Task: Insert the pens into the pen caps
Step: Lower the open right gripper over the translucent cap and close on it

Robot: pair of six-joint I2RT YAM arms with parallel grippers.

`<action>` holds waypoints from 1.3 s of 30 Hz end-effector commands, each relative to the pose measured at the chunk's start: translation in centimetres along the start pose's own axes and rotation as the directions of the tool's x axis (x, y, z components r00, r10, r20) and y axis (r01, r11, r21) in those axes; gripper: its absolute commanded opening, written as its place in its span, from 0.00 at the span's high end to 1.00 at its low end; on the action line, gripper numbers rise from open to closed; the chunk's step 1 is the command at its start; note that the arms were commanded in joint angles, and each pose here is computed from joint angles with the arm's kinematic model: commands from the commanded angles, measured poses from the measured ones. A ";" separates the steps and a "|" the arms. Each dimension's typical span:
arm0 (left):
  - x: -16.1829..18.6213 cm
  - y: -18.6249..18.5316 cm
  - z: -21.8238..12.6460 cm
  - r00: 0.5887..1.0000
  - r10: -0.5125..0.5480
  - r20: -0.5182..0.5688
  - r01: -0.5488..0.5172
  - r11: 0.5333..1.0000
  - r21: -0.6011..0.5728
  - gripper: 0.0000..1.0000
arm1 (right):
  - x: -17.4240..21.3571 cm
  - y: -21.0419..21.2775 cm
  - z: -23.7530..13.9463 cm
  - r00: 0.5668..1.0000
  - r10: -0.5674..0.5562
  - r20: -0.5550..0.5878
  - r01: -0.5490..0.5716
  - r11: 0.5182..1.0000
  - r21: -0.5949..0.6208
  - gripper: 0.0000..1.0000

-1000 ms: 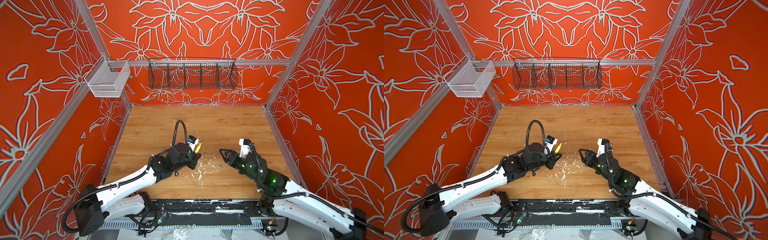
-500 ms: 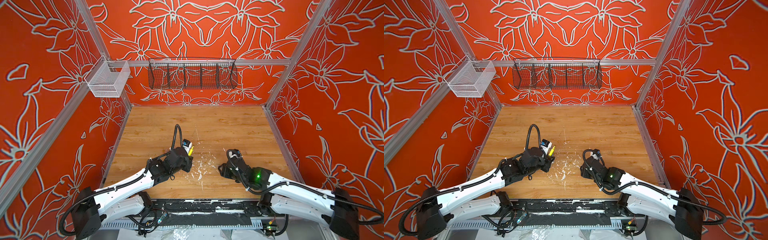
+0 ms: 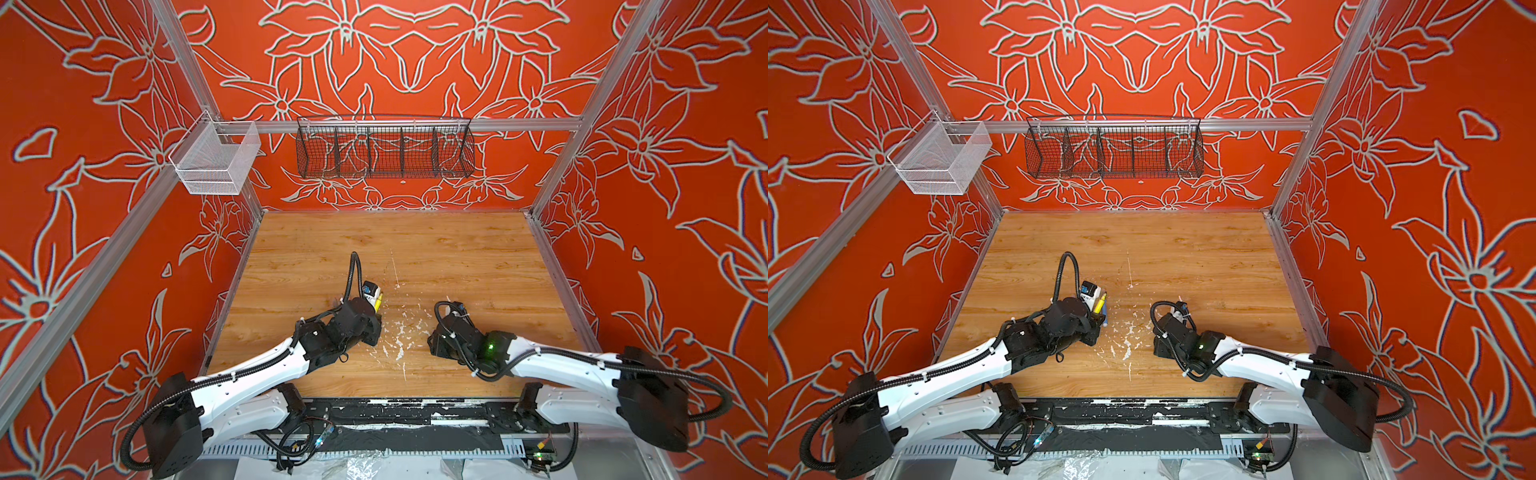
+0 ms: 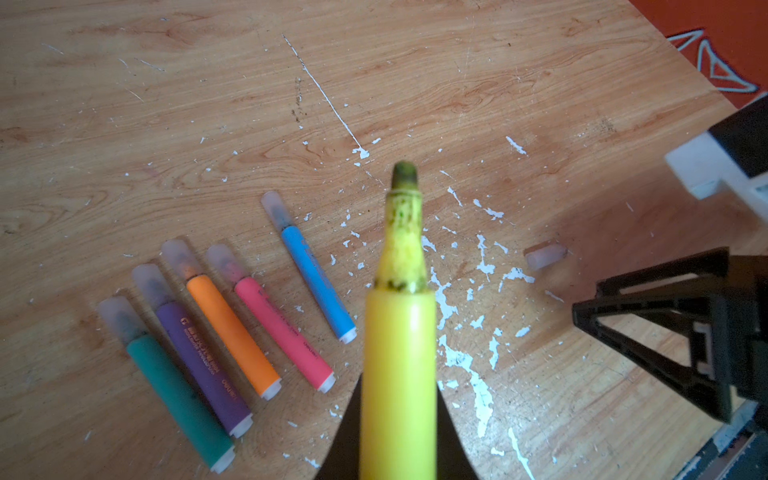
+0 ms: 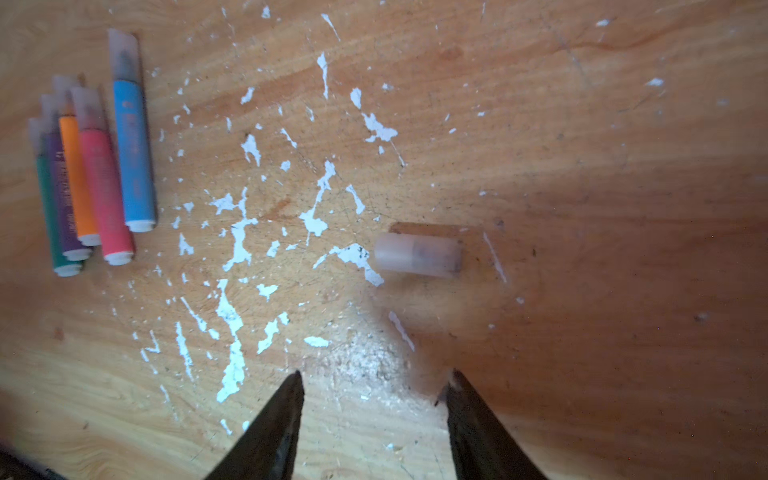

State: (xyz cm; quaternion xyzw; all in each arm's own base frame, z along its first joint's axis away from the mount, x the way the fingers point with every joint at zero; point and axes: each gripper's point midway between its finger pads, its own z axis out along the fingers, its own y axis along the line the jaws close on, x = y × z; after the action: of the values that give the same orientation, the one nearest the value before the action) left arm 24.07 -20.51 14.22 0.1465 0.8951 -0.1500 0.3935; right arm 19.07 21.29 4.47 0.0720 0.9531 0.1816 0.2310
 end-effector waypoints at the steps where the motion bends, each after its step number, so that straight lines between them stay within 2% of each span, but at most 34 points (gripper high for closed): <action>1: -0.7 0.2 -0.3 1.000 -0.018 0.011 0.018 1.000 -0.014 1.00 | -1.1 0.5 0.4 0.999 -0.010 0.042 0.010 1.000 0.014 0.43; 4: -0.6 0.3 -0.3 1.000 -0.020 0.006 0.020 1.000 -0.019 1.00 | -1.4 0.7 0.9 0.999 -0.022 0.043 0.021 0.999 0.024 0.44; 8: -0.7 0.4 -0.5 1.000 -0.018 0.007 0.018 1.000 -0.021 1.00 | -2.8 1.0 -0.1 0.992 -0.109 0.057 0.103 0.991 0.087 0.44; 15: -0.7 0.5 -1.0 1.000 -0.013 0.016 0.013 1.000 -0.018 1.00 | -6.1 0.9 -1.1 0.974 -0.176 0.144 0.159 0.979 0.128 0.31; 16: -1.3 0.4 -1.7 0.999 -0.022 0.045 0.022 1.000 -0.004 1.00 | -6.4 0.8 -0.9 0.975 -0.176 0.134 0.159 0.979 0.128 0.31; 21: -1.3 0.4 -1.9 0.999 -0.020 0.047 0.020 1.000 -0.002 1.00 | -7.5 0.9 1.7 0.987 -0.156 0.042 0.152 0.984 0.099 0.32; 29: -1.4 0.4 -1.8 0.999 -0.016 0.046 0.016 1.000 -0.007 1.00 | -5.7 1.5 5.2 0.976 -0.186 -0.114 0.197 0.976 0.096 0.34; 39: -1.5 0.4 -1.8 0.999 -0.015 0.052 0.015 1.000 -0.004 1.00 | -3.1 -0.1 4.7 0.965 -0.195 -0.177 0.218 0.968 0.126 0.35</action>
State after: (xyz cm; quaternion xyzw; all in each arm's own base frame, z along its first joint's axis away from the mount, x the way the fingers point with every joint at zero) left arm 23.54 -19.80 15.61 0.1429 0.8894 -0.1563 0.4052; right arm 26.30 22.90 2.82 -0.0155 0.9739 0.1090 0.1984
